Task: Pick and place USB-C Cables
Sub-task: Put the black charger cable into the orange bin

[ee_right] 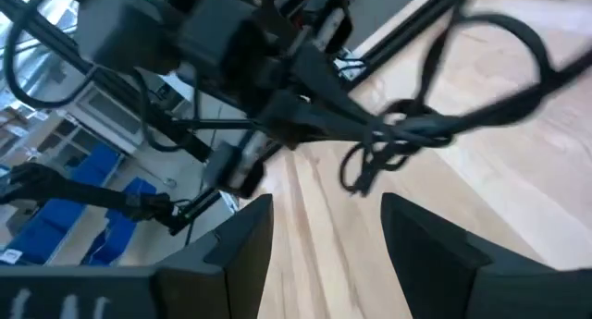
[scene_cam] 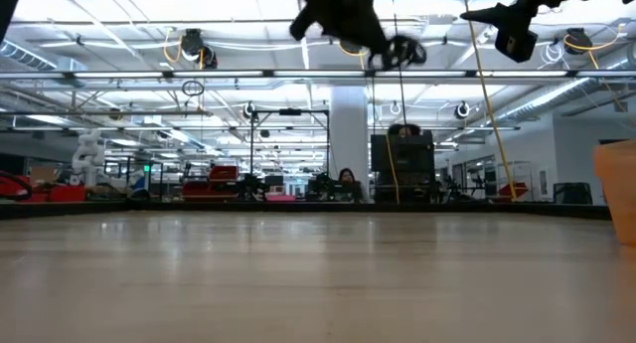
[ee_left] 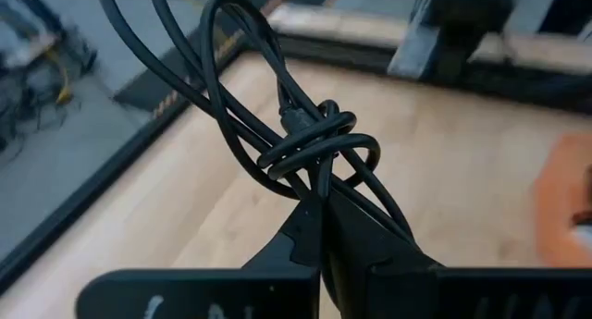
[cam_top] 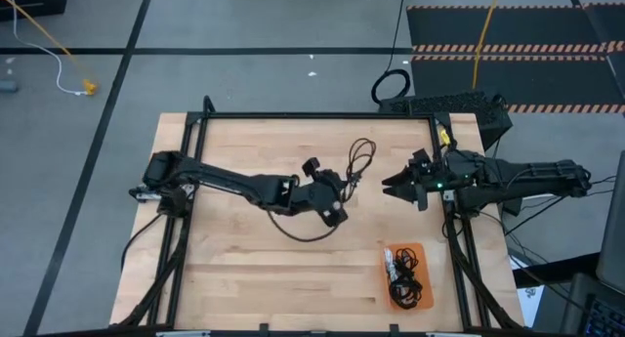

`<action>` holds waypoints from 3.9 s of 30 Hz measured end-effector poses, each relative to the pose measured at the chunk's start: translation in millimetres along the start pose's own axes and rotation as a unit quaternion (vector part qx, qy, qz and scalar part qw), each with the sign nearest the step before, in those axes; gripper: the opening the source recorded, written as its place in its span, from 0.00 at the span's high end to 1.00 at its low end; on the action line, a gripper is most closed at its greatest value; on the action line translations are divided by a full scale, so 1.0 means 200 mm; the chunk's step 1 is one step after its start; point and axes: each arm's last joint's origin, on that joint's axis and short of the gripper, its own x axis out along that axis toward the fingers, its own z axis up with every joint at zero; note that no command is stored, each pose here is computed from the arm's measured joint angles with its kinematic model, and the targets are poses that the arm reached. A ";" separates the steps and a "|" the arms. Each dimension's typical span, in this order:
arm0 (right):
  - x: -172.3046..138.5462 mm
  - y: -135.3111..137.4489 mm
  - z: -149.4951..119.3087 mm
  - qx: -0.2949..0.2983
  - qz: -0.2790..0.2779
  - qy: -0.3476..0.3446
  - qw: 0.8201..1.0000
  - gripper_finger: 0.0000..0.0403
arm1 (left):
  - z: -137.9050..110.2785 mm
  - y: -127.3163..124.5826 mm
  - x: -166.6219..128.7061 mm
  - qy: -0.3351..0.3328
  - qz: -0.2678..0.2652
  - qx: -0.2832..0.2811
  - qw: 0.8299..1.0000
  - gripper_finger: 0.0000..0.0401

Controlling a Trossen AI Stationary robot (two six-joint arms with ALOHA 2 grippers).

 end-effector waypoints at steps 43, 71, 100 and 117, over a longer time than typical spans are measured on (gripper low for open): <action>0.08 -0.05 -0.06 0.003 -0.037 0.086 0.996 1.00 | 0.02 -0.04 -0.08 0.005 -0.090 0.034 0.995 0.75; 0.11 0.26 -0.54 0.196 0.014 0.380 0.904 1.00 | 0.03 0.41 -0.59 0.166 0.062 -0.023 0.984 0.65; 0.05 0.20 -0.59 0.150 -0.075 0.385 0.908 0.52 | 0.06 0.50 -0.87 0.126 0.045 -0.058 0.989 0.65; 0.10 0.16 -0.59 0.111 -0.084 0.402 0.905 0.45 | 0.10 0.74 -1.27 0.024 -0.003 -0.120 0.993 0.65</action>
